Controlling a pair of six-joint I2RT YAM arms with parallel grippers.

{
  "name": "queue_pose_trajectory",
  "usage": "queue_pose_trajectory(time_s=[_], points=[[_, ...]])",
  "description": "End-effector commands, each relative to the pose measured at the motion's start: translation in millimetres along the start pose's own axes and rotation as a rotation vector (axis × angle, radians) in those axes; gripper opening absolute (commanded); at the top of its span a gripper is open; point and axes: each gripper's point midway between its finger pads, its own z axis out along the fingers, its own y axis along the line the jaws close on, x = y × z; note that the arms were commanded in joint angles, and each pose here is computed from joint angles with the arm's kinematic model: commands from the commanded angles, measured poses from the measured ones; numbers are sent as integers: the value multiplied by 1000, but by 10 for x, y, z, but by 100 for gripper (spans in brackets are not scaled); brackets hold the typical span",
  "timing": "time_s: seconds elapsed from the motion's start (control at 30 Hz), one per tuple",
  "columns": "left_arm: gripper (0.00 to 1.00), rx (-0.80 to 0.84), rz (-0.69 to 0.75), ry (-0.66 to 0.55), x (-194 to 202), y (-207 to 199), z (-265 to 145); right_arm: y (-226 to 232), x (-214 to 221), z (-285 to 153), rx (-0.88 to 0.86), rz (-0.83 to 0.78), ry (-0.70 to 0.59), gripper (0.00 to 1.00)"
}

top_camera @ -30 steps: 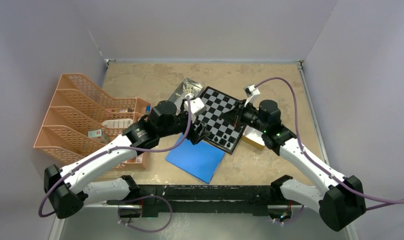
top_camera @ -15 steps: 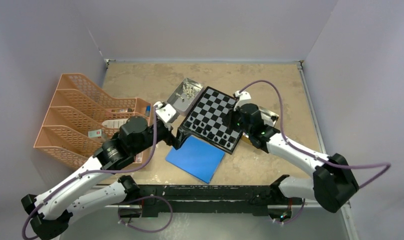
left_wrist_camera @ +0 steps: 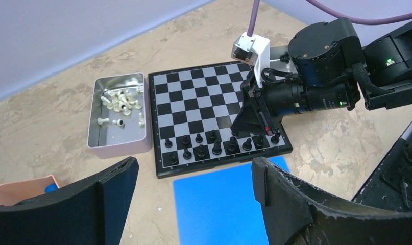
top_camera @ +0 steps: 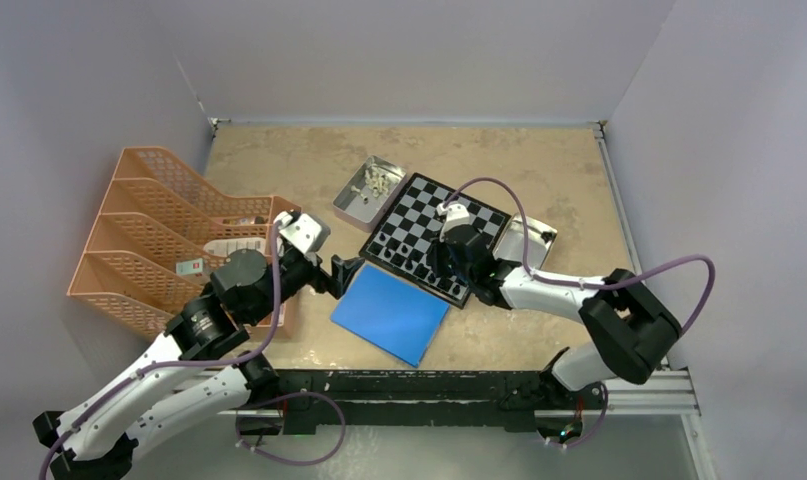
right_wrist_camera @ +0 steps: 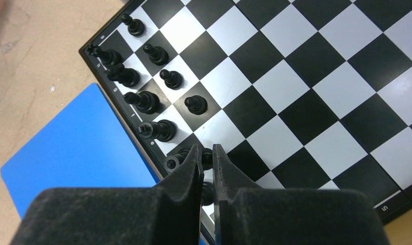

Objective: Set up the chess pieces on the board
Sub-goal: Place the chess piece on the chessboard.

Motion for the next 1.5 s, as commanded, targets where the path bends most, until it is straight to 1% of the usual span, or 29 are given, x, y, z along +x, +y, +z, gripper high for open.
queue_pose_trajectory(time_s=[0.0, 0.17, 0.33, 0.97, 1.3, 1.47], points=[[82, -27, 4, -25, -56, 49, 18, 55, -186, 58, 9, 39, -78, 4], [82, -29, 6, -29, -62, 57, 5, -6, -113, 108, 52, 30, -66, 6], [82, -32, 6, -35, -72, 63, -3, -44, -173, 114, 75, 32, -99, 6], [82, -33, 2, -27, -55, 61, 5, -85, -99, 305, 110, 18, -89, 14], [82, -39, 0, -12, -27, 67, 32, -49, -117, 275, 99, 16, -84, 24], [82, -44, -10, 2, 6, 70, 44, -13, -95, 290, 78, 23, -78, 25]])
